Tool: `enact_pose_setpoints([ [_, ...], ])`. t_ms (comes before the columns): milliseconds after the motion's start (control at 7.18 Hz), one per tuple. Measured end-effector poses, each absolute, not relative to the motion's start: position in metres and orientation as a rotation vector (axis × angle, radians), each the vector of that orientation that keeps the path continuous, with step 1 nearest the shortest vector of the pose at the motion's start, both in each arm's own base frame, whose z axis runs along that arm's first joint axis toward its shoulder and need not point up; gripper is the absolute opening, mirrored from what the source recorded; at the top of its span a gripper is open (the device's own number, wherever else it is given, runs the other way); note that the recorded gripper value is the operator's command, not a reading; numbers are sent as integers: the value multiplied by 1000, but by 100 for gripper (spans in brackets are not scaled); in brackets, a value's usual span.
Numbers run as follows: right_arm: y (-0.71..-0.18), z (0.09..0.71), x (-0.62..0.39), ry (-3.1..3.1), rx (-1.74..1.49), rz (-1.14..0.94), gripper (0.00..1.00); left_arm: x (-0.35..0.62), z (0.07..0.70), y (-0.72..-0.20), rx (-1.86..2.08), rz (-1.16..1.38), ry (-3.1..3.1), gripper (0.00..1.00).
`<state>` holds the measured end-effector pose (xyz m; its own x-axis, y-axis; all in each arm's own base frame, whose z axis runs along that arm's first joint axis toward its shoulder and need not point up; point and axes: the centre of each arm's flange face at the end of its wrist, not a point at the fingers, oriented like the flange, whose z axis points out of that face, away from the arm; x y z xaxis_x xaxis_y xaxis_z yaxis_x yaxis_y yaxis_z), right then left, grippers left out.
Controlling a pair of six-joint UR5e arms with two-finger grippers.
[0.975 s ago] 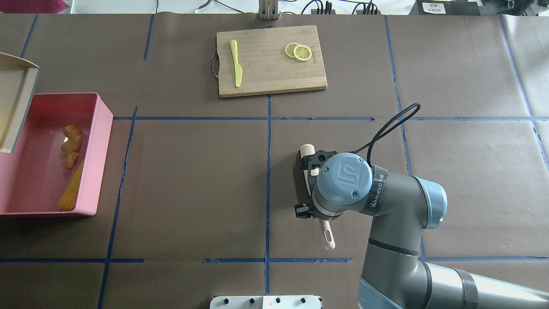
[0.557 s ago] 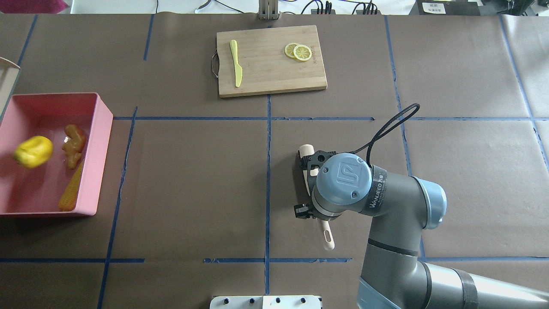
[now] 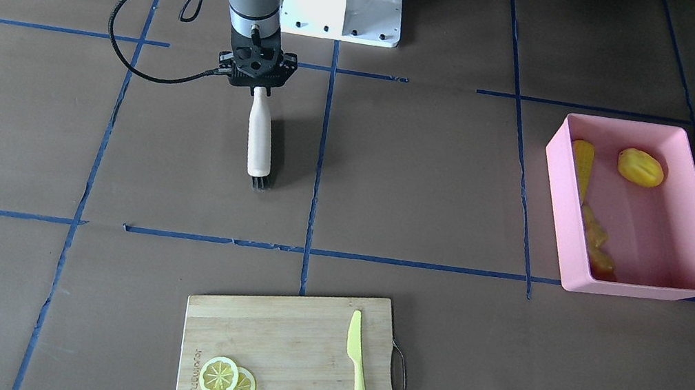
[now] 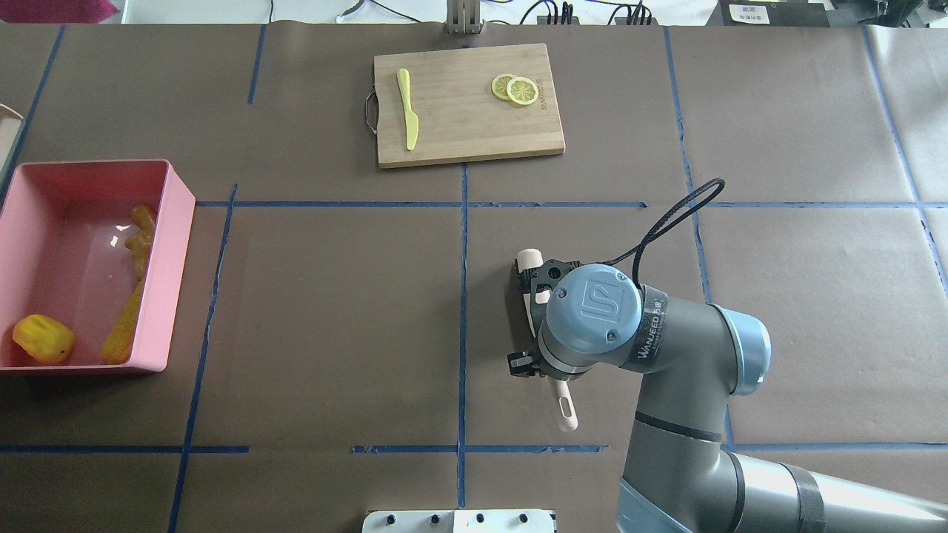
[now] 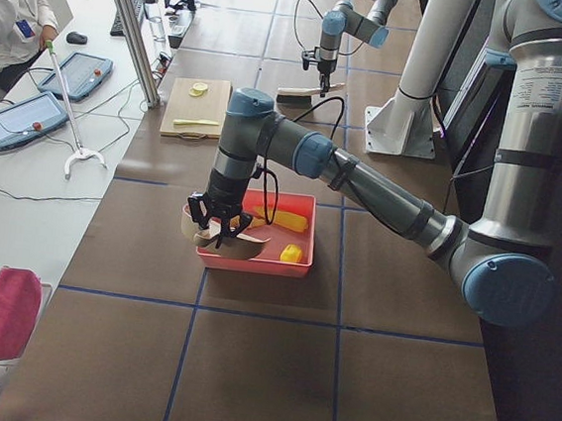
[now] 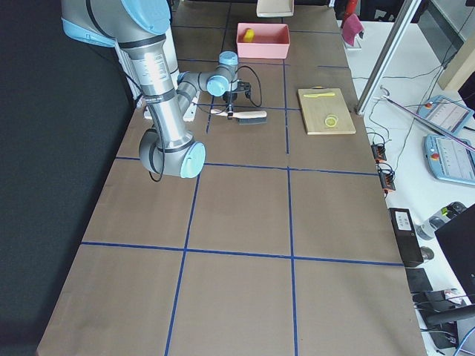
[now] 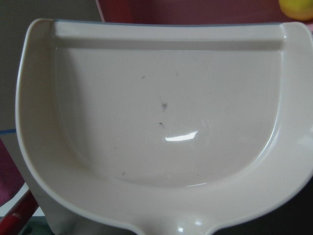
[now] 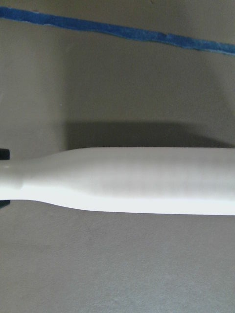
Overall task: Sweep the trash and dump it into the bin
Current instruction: 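Shake the tilted dustpan over the pink bin with the left gripper, then carry the empty dustpan away from the bin toward the table center with the left gripper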
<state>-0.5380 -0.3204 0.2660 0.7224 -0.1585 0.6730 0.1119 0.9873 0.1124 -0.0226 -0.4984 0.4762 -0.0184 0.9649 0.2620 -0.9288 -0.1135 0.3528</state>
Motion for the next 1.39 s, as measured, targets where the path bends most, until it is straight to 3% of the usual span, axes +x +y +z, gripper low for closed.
enact_pose_setpoints([
  [835, -320, 266, -538, -748, 65, -148, 0, 22, 438, -499, 682, 1292, 435, 0],
  [1392, -321, 266, -538, -749, 65, -147, 0, 176, 367, -492, 754, 1179, 652, 0],
])
